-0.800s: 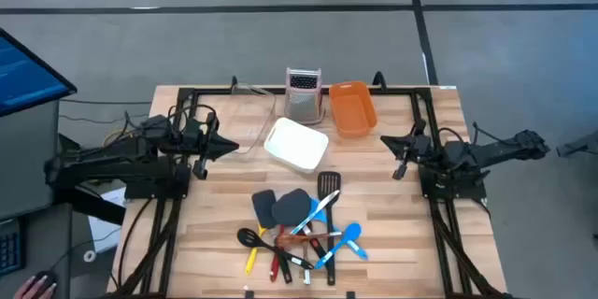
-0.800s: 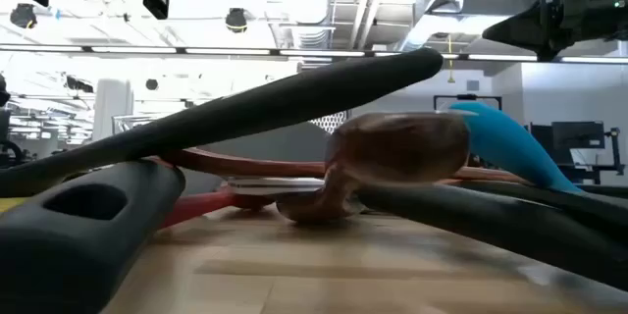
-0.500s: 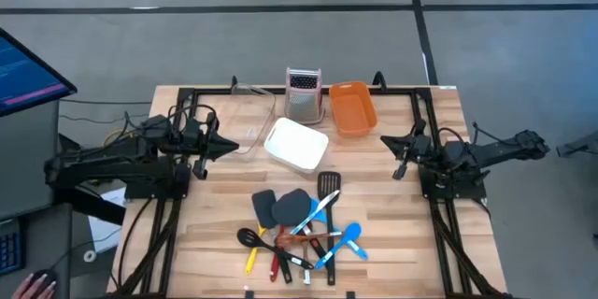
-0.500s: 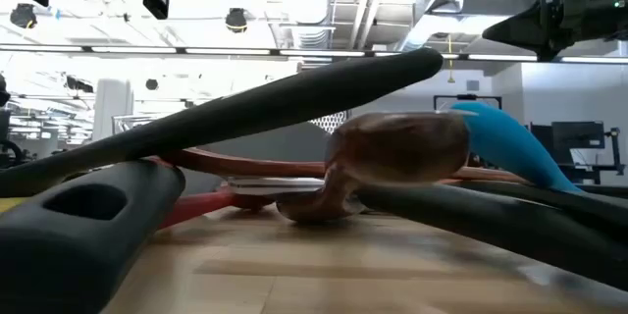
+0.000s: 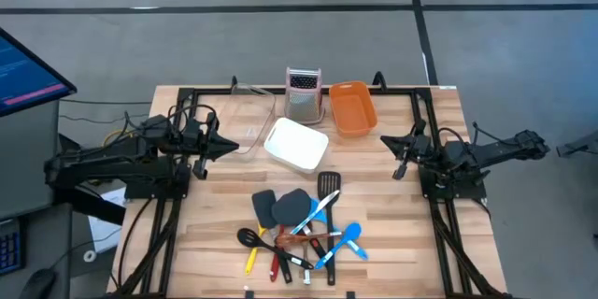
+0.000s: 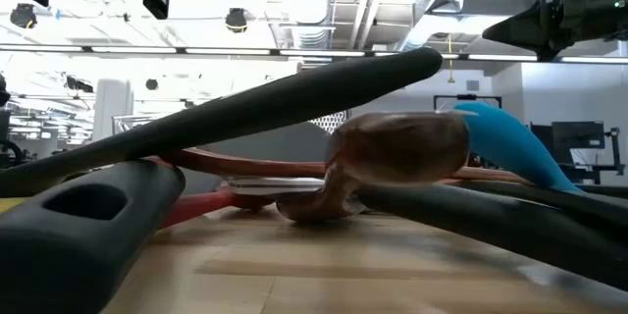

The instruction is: Pick & Place Kitchen Items

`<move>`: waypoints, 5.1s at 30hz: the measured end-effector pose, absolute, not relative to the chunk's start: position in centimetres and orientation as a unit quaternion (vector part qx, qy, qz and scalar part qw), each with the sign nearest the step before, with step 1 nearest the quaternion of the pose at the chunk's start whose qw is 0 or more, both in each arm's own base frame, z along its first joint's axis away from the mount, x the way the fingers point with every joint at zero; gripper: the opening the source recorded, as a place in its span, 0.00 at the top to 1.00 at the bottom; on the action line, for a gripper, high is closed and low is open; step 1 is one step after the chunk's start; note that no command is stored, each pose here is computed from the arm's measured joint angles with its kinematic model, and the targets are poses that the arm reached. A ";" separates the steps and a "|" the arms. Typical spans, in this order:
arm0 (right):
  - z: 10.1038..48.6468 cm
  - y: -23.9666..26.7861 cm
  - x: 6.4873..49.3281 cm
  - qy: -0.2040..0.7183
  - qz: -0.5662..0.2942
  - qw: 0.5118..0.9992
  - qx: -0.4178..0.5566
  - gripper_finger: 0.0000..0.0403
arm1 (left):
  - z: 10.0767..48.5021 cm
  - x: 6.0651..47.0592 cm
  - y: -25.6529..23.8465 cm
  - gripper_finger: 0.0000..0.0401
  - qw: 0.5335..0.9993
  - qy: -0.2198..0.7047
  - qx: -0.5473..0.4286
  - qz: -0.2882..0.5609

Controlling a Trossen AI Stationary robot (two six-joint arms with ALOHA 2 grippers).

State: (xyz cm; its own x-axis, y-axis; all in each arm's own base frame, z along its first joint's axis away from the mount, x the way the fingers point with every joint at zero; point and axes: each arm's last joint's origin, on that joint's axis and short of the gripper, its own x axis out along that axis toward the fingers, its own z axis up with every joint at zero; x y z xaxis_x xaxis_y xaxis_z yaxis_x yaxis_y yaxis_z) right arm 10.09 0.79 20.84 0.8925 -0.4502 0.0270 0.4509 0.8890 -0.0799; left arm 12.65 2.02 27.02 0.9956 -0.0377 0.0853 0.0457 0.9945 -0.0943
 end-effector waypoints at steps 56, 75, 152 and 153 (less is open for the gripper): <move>20.8 0.8 10.1 -0.004 -0.232 0.972 -0.042 1.00 | 27.1 12.6 2.1 0.98 0.998 -0.047 -0.045 -0.014; 20.8 0.8 10.1 -0.027 -0.227 0.972 0.055 1.00 | 27.6 12.6 2.0 0.98 0.993 -0.069 -0.094 -0.019; 33.6 2.0 15.3 0.027 -0.202 0.978 0.046 1.00 | 37.9 19.1 -1.9 1.00 0.997 0.013 -0.050 -0.060; 33.6 2.1 15.6 0.032 -0.203 0.978 0.047 1.00 | 37.9 19.1 -2.4 1.00 0.997 0.017 -0.049 -0.062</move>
